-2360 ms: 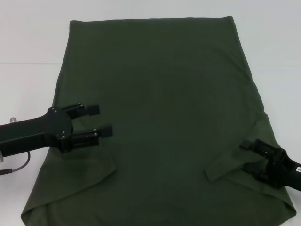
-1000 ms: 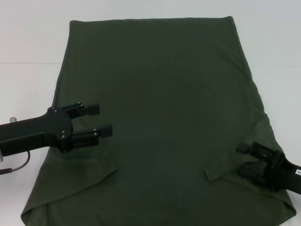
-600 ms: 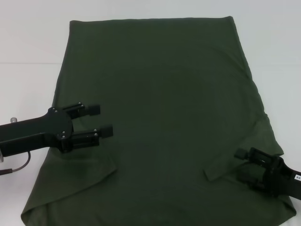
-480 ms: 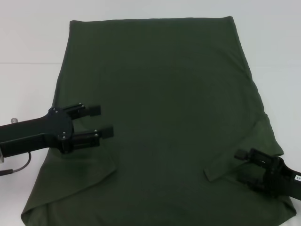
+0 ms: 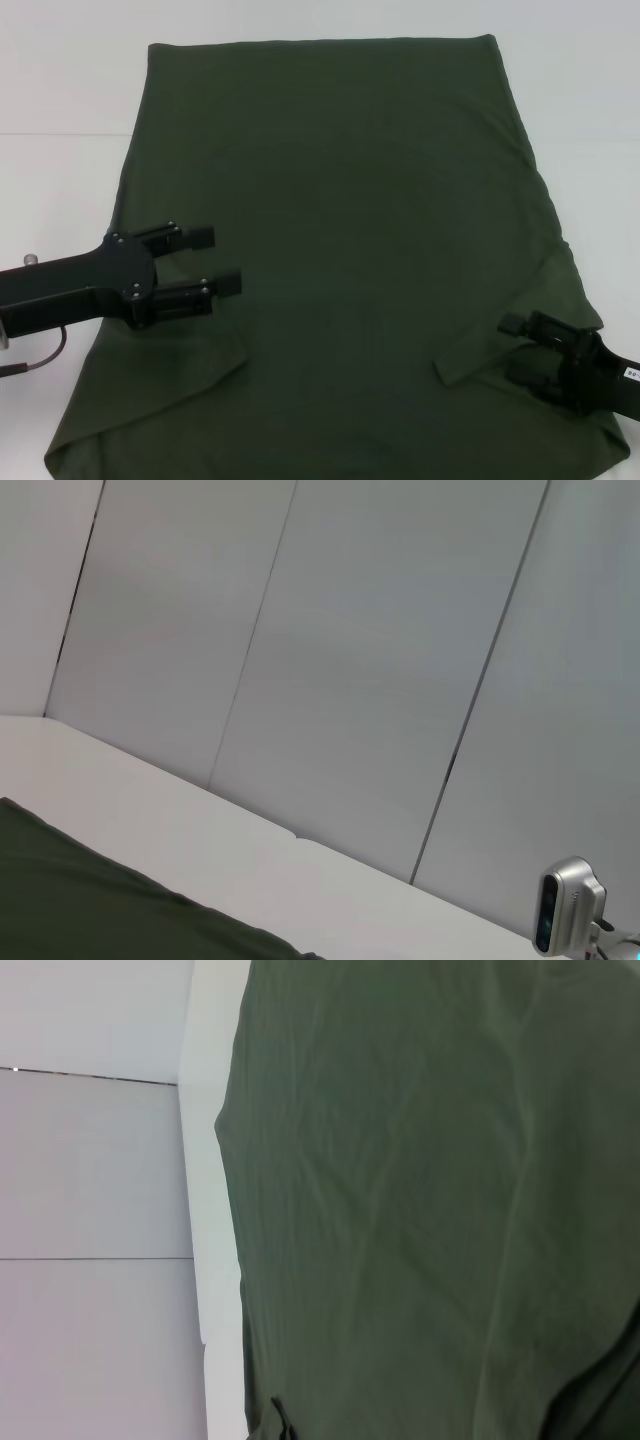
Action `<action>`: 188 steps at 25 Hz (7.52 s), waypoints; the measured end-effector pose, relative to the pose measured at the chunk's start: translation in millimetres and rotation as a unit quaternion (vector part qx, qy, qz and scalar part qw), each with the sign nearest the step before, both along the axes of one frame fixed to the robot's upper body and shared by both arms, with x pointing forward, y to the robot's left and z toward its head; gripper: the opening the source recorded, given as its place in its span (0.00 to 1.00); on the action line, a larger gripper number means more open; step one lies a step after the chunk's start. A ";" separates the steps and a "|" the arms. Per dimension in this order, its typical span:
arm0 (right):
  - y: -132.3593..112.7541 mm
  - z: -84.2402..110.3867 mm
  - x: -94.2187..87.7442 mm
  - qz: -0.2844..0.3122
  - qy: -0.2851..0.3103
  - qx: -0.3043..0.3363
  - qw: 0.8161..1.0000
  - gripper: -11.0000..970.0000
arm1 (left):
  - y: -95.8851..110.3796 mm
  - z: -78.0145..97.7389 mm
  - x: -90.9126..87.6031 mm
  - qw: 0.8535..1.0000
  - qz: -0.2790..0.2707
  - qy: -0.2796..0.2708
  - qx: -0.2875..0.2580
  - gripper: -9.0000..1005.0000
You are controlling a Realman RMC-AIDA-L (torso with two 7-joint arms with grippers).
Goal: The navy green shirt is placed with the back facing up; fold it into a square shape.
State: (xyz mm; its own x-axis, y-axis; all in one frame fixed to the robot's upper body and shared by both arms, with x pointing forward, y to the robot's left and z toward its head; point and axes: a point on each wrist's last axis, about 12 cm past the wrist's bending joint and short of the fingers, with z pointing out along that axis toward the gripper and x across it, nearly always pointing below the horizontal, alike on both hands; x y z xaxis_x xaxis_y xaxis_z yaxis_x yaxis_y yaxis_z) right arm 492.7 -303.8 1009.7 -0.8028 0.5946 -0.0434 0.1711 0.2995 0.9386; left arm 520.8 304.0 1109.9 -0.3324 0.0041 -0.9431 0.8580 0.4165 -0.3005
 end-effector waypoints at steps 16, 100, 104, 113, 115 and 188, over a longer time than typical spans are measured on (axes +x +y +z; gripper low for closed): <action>3.6 1.7 9.5 -0.004 -0.006 -0.009 1.000 0.95 | 0.4 -0.3 -0.5 1.000 0.001 -0.001 0.001 0.84; 47.2 50.9 91.5 0.083 -0.089 -0.083 0.989 0.95 | -0.8 -0.8 -2.7 1.000 -0.005 0.002 -0.004 0.84; 17.8 38.2 65.3 0.046 -0.069 -0.057 0.995 0.95 | -1.1 -0.7 -2.9 1.000 -0.006 0.002 -0.004 0.84; -43.5 22.3 3.7 -0.053 -0.063 -0.019 0.996 0.95 | -1.8 0.1 -2.6 1.000 -0.009 0.002 -0.006 0.84; -52.3 22.1 -3.2 -0.062 -0.059 -0.017 0.996 0.95 | -2.3 0.7 -1.9 1.000 -0.010 0.001 -0.006 0.84; -37.1 25.3 44.6 -0.050 -0.019 -0.082 0.995 0.95 | -5.9 0.8 1.2 1.000 -0.009 -0.003 -0.004 0.84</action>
